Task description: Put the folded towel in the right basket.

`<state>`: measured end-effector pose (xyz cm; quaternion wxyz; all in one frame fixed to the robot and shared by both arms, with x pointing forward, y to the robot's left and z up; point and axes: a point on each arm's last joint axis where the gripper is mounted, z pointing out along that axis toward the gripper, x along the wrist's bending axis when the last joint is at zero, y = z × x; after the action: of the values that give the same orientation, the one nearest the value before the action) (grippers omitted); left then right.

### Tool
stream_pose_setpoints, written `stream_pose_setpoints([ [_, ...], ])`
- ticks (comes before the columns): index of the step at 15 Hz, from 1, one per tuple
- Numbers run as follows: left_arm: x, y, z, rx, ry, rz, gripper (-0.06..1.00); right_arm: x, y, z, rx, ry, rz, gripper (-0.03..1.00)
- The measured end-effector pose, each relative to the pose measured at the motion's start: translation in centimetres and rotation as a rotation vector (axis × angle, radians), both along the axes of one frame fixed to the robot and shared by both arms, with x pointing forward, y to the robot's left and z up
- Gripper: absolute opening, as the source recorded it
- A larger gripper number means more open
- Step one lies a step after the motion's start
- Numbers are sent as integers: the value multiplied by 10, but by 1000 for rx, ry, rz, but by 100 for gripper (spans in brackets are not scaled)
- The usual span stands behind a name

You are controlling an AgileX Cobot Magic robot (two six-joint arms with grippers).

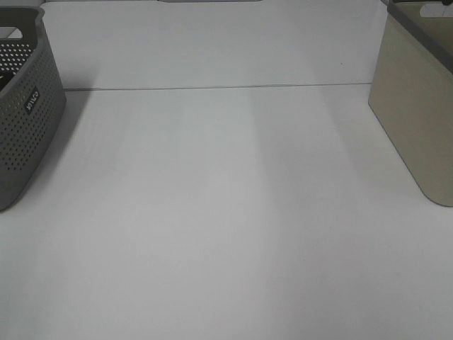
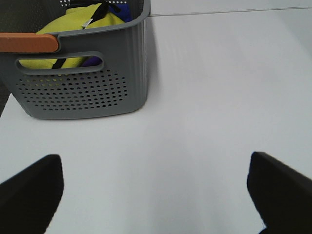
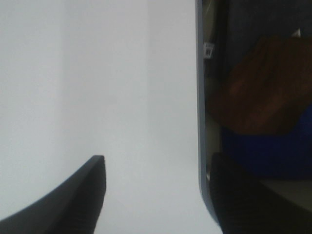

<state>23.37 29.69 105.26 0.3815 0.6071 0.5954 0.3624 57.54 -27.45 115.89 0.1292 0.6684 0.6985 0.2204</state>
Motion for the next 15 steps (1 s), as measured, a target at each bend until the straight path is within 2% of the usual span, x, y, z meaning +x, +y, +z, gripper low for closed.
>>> stream_pose_setpoints([
  [4,0,0,0,0,0,0,97,-94,-8,-37,-50,130,-4,59],
  [7,0,0,0,0,0,0,97,-158,-11,-64,-58,170,-4,59],
  [11,0,0,0,0,0,0,97,-221,-13,-87,-57,129,-5,59],
  [15,0,0,0,0,0,0,97,-275,-16,-105,-54,-46,-12,59],
])
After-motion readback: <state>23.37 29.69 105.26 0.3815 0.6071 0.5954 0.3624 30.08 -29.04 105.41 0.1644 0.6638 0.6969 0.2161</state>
